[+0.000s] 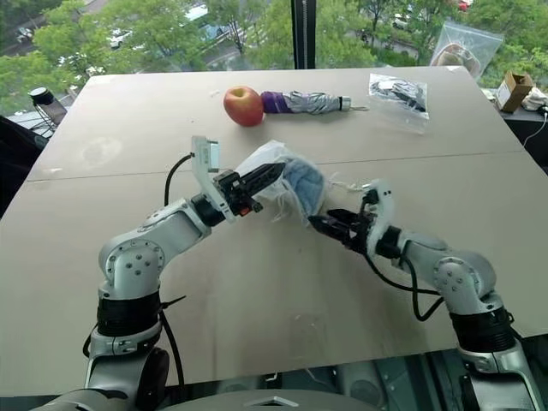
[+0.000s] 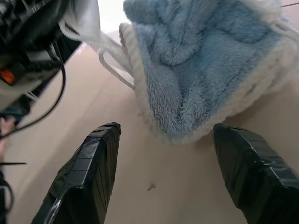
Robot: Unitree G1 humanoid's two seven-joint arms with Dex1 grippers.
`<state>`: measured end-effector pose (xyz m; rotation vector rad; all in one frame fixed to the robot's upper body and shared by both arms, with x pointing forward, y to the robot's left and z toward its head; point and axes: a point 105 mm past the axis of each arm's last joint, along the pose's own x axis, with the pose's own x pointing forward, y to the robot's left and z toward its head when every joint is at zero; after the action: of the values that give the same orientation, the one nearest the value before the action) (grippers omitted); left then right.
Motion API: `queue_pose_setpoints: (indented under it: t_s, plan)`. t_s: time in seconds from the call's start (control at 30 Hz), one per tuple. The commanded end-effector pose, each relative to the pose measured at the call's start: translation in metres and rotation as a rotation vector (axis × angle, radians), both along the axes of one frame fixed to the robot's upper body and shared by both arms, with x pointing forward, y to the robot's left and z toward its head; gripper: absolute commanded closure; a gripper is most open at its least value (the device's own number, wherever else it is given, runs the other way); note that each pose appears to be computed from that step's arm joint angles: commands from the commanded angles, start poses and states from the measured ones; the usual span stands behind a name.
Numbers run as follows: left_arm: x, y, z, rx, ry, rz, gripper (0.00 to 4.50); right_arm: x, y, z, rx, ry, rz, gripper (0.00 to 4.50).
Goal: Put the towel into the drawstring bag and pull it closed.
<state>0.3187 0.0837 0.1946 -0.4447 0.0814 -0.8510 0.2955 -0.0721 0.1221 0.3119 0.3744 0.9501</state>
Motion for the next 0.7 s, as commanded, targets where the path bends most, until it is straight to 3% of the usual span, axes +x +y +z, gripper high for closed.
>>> queue_pose_setpoints:
  t_s: [0.03,0.27,0.4,0.53,0.7]
  plan:
    - [-0.003,-0.001,0.007,-0.001,-0.033,-0.016,4.50,0.004,0.011,0.002,-0.039,-0.086,0.027,1.12]
    - [-0.004,-0.001,0.005,0.017,-0.032,-0.024,4.50,0.029,0.013,0.001,-0.045,-0.147,-0.106,1.12]
    - [-0.006,-0.004,0.002,0.026,-0.024,-0.038,4.50,0.041,0.006,0.000,-0.057,-0.169,-0.189,2.86]
    - [-0.007,-0.007,0.001,0.035,-0.021,-0.063,4.50,0.049,0.006,0.014,0.058,-0.154,-0.250,4.49]
    - [-0.006,-0.008,0.001,0.044,-0.022,-0.078,4.50,0.052,0.009,0.040,0.216,-0.145,-0.262,4.49]
